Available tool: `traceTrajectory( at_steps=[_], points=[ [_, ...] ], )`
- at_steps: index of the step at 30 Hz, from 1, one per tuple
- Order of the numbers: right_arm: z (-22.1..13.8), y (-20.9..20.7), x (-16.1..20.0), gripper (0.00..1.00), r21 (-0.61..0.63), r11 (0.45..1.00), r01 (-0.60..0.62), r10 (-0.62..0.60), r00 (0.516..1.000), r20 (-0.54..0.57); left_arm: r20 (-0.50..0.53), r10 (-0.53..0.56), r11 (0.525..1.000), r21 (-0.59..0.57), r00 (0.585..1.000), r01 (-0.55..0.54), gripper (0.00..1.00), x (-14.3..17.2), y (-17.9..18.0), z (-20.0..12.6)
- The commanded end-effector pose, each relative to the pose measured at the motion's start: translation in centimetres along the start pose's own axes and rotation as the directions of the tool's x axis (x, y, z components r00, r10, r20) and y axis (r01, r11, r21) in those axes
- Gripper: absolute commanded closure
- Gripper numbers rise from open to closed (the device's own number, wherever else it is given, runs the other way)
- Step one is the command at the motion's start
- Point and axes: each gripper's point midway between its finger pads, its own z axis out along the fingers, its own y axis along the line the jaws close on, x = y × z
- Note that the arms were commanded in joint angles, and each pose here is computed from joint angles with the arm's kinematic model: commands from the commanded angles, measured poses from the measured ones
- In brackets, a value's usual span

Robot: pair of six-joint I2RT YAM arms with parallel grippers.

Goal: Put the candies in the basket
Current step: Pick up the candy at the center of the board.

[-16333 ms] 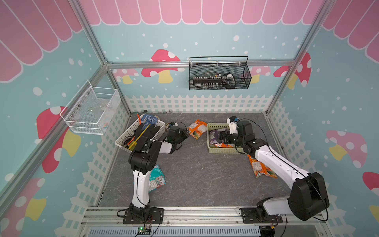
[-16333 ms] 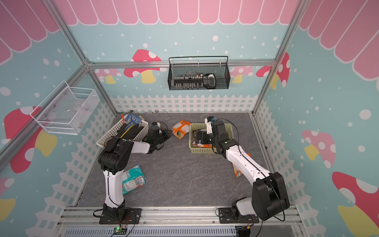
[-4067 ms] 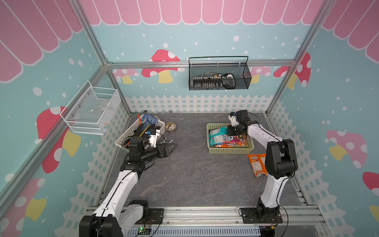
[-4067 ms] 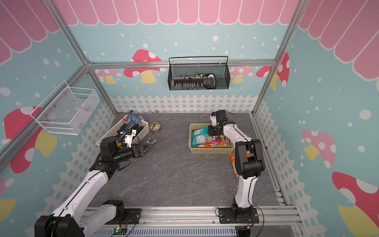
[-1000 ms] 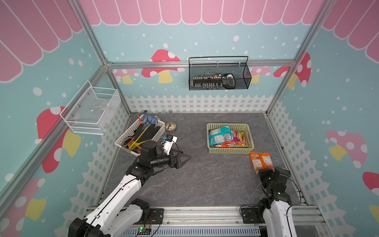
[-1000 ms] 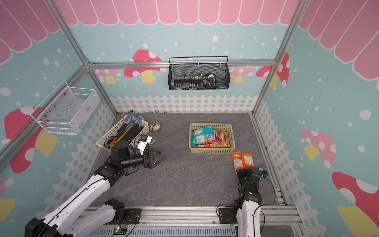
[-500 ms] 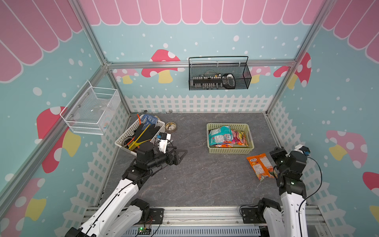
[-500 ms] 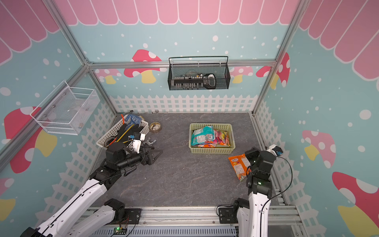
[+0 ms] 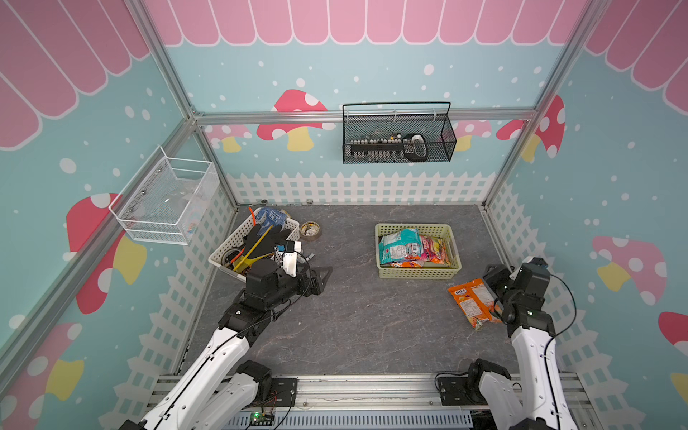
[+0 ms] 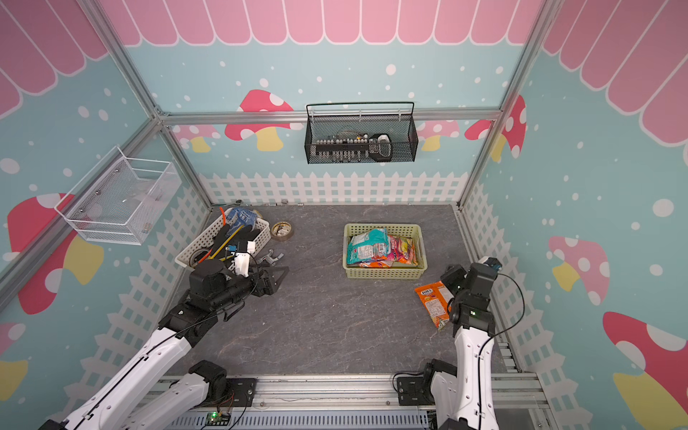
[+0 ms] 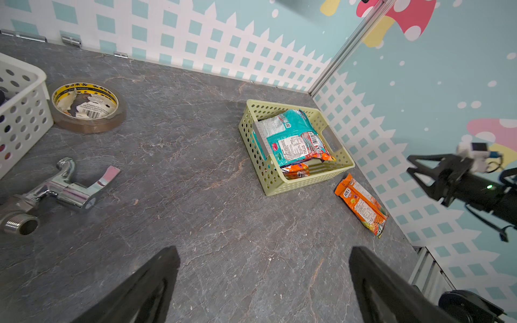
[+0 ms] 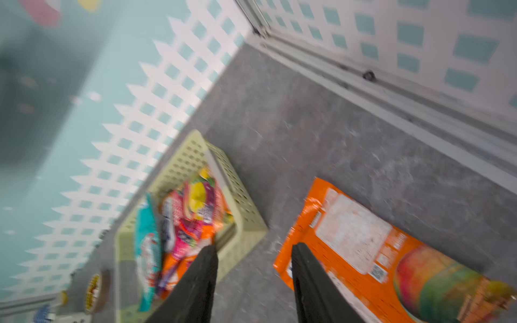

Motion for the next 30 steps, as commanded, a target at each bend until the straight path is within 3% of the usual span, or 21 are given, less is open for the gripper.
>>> traceTrajectory(
  at_steps=[1, 5, 10, 15, 23, 25, 30],
  points=[
    [0.6, -3.6, 2.3, 0.45, 0.041, 0.992, -0.122, 0.125, 0.990, -0.068, -0.004, 0.006, 1.000, 0.011, 1.000, -0.006, 0.01, -0.1, -0.3, -0.2],
    [0.7, -7.8, 3.4, 0.39, 0.068, 0.973, -0.220, 0.226, 0.970, -0.094, -0.029, 0.007, 0.999, 0.031, 1.000, -0.006, 0.01, 0.0, -0.5, 0.4],
    [0.7, -8.5, 4.2, 0.25, 0.021, 0.966, -0.258, 0.258, 0.962, -0.090, -0.078, -0.002, 0.998, 0.069, 0.997, 0.008, 0.01, 1.0, -0.8, 1.1],
    [1.9, -9.3, 7.7, 0.20, -0.018, 0.930, -0.368, 0.361, 0.920, -0.155, -0.106, 0.017, 0.996, 0.089, 0.994, -0.008, 0.01, 1.9, -1.5, 1.4],
    [1.8, -9.8, 8.5, 0.13, -0.004, 0.933, -0.361, 0.356, 0.921, -0.156, -0.128, 0.034, 0.995, 0.098, 0.991, -0.022, 0.01, 2.5, -2.1, 1.7],
    [1.6, -9.4, 8.5, 0.13, -0.022, 0.928, -0.373, 0.365, 0.917, -0.164, -0.131, 0.037, 0.995, 0.095, 0.991, -0.025, 0.01, 2.6, -2.1, 1.8],
    [1.6, -8.2, 9.4, 0.30, -0.073, 0.912, -0.404, 0.378, 0.897, -0.229, -0.132, 0.037, 0.996, 0.088, 0.991, -0.026, 0.01, 2.6, -1.9, 1.9]
  ],
)
